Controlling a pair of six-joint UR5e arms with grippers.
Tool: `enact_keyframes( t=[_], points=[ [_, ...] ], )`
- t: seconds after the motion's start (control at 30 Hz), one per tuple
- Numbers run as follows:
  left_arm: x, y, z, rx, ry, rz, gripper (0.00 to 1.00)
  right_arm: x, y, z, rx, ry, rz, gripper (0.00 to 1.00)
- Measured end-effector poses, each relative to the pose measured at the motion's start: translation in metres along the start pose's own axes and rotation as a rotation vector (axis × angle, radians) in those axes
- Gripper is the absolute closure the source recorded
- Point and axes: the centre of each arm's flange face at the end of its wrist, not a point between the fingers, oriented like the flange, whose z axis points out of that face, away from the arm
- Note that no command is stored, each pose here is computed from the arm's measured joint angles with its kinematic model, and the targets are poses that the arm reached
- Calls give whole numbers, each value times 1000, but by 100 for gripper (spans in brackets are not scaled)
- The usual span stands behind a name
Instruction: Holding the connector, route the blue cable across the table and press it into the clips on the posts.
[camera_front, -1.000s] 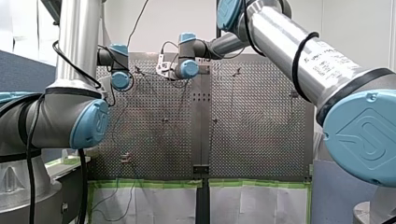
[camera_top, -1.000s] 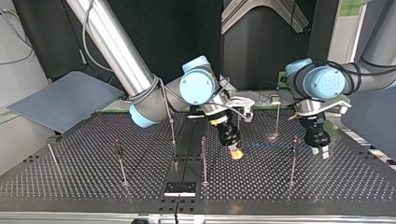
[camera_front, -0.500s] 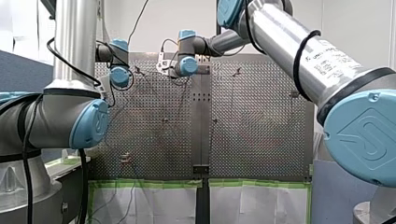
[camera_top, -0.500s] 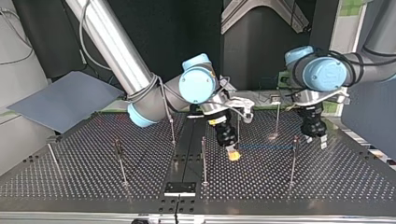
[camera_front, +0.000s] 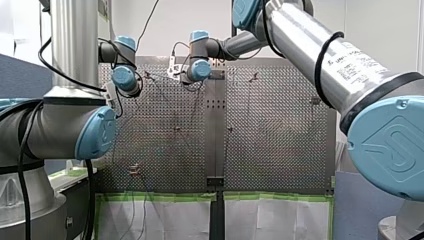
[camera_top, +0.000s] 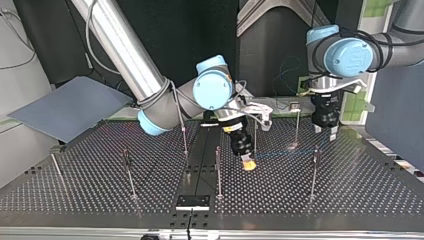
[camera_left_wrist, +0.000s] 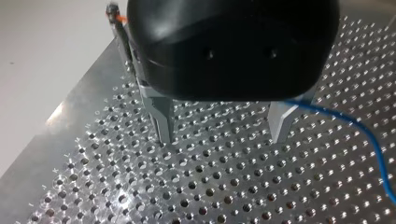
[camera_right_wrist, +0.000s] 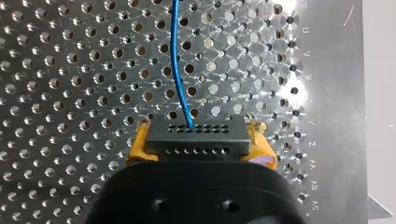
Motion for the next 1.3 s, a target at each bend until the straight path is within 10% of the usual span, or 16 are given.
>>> enact_keyframes(
  t=[0.83,1.3],
  points=[
    [-45,-35,-69,113,45,53,0,-1,2,-1,-16,-7,1,100],
    [-50,-71,-55,241,35,181,0,-1,7,1,-22,-7,3,100]
  ],
)
